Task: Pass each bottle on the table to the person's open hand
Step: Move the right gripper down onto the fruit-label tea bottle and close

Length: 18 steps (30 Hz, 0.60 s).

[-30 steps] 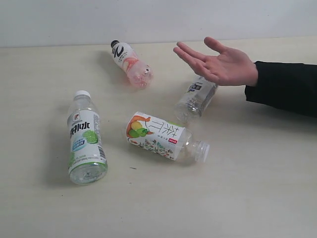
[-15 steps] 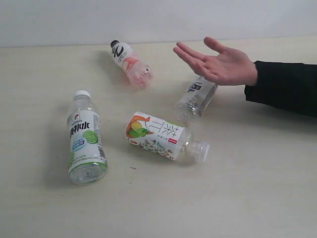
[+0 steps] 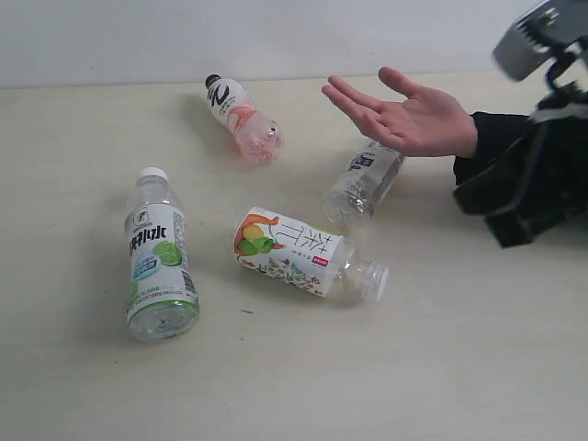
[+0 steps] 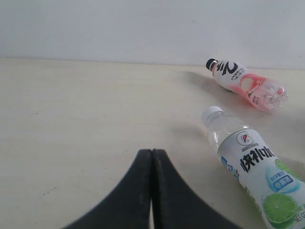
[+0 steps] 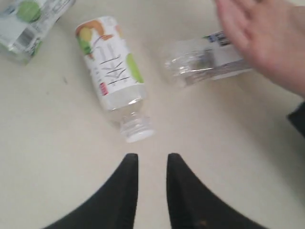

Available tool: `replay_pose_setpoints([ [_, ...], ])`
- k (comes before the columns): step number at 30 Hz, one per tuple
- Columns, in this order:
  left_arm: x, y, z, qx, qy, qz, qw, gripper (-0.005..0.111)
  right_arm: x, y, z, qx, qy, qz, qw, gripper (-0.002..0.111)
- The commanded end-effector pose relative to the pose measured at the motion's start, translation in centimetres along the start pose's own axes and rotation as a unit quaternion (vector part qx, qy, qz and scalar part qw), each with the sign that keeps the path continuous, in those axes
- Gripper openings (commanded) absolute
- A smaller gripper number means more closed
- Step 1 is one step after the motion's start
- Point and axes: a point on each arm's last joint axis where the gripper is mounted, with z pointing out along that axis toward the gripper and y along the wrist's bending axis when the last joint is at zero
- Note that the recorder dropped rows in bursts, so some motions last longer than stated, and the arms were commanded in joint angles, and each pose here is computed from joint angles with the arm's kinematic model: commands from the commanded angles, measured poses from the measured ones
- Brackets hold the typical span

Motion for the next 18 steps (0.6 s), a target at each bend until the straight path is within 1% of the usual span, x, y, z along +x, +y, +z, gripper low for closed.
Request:
replay_pose_setpoints([
  [1,0.0,-0.1,0.0,0.004,-0.003,-0.002,1.0,0.0,-1.2,1.6,2.5,-0.039,0.036,-0.066,0.996,0.042],
  [3,0.0,-0.1,0.0,0.004,-0.003,-0.002,1.0,0.0,-1.8,2.1,3.4,-0.046,0.051,-0.088,0.994,0.054],
  [5,0.0,-0.1,0.0,0.004,-0.003,-0.002,1.0,0.0,-2.4,2.5,4.0,-0.052,0.057,-0.103,0.992,0.06],
  [10,0.0,-0.1,0.0,0.004,-0.003,-0.002,1.0,0.0,-4.0,3.1,5.6,-0.049,0.069,-0.156,0.984,0.068],
  [13,0.0,-0.1,0.0,0.004,-0.003,-0.002,1.0,0.0,-4.9,3.2,6.7,-0.032,0.064,-0.183,0.981,0.074],
  [16,0.0,-0.1,0.0,0.004,-0.003,-0.002,1.0,0.0,-5.7,3.6,8.2,-0.021,0.046,-0.192,0.98,0.076],
  [18,0.0,-0.1,0.0,0.004,-0.003,-0.002,1.0,0.0,-5.8,4.0,9.6,-0.016,0.044,-0.219,0.975,0.078],
])
